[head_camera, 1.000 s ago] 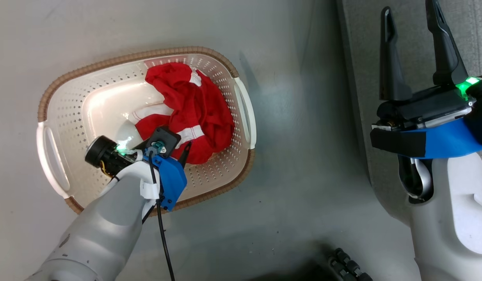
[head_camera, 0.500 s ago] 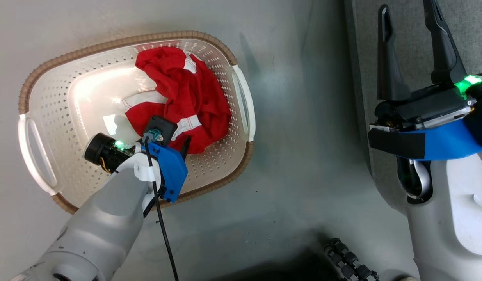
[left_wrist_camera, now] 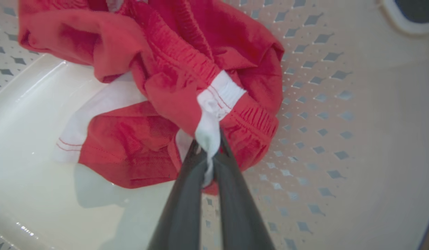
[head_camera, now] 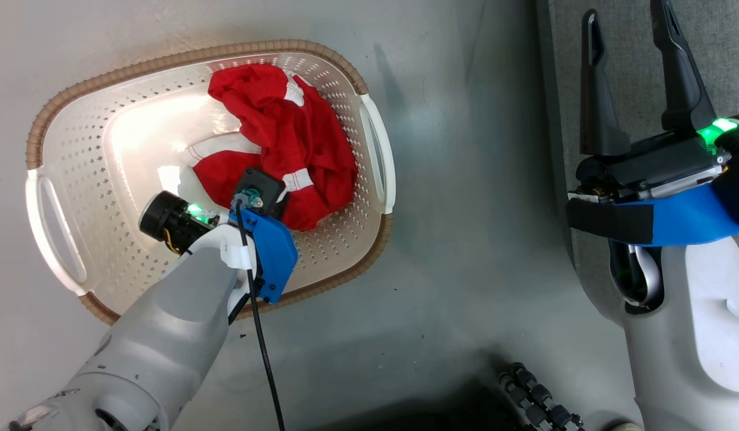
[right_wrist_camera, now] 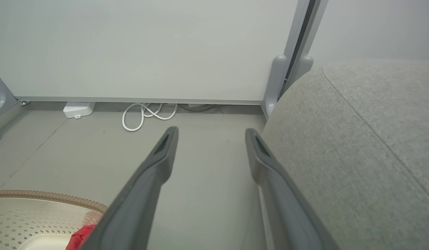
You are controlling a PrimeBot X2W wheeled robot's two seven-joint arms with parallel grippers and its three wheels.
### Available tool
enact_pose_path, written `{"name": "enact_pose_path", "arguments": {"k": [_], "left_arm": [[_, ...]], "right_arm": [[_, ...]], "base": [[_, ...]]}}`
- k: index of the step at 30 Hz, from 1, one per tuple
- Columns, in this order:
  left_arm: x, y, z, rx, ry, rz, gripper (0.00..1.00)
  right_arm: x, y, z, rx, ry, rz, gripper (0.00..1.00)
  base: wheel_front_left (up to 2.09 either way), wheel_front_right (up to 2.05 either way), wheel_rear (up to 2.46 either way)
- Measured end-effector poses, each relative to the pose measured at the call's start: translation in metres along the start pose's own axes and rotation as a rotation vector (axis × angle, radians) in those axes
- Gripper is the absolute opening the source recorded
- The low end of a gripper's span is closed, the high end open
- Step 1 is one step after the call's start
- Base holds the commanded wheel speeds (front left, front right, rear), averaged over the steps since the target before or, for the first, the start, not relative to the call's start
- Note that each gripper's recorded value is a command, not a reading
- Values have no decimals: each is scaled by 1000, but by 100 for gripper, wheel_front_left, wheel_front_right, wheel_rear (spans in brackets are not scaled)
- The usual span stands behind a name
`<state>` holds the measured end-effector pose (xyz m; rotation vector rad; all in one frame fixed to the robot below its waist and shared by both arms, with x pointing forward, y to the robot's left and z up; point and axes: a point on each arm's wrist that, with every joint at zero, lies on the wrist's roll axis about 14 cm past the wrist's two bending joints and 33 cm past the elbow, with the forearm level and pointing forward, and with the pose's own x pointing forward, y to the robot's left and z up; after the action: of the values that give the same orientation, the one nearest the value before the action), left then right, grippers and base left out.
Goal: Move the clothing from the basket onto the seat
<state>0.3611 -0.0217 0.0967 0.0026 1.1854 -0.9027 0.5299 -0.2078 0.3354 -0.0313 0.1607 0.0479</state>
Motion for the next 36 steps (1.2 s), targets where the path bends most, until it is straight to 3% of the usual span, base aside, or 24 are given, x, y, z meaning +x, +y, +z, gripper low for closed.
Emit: {"name": "enact_pose_path", "arguments": {"k": [19,34,36], "left_arm": [[-18,-16,36,33,-143,-29,0],[-72,-32,99,105,-350,-1,0],[-93,-35,129,109,-442,17,0]], "right_arm": [[2,6,13,14,-26,9,100],[-6,16,62,26,-115,28,100],[-12,15,77,20,-142,29,100]], "base": [[0,0,0],[0,0,0],[0,0,0]]}}
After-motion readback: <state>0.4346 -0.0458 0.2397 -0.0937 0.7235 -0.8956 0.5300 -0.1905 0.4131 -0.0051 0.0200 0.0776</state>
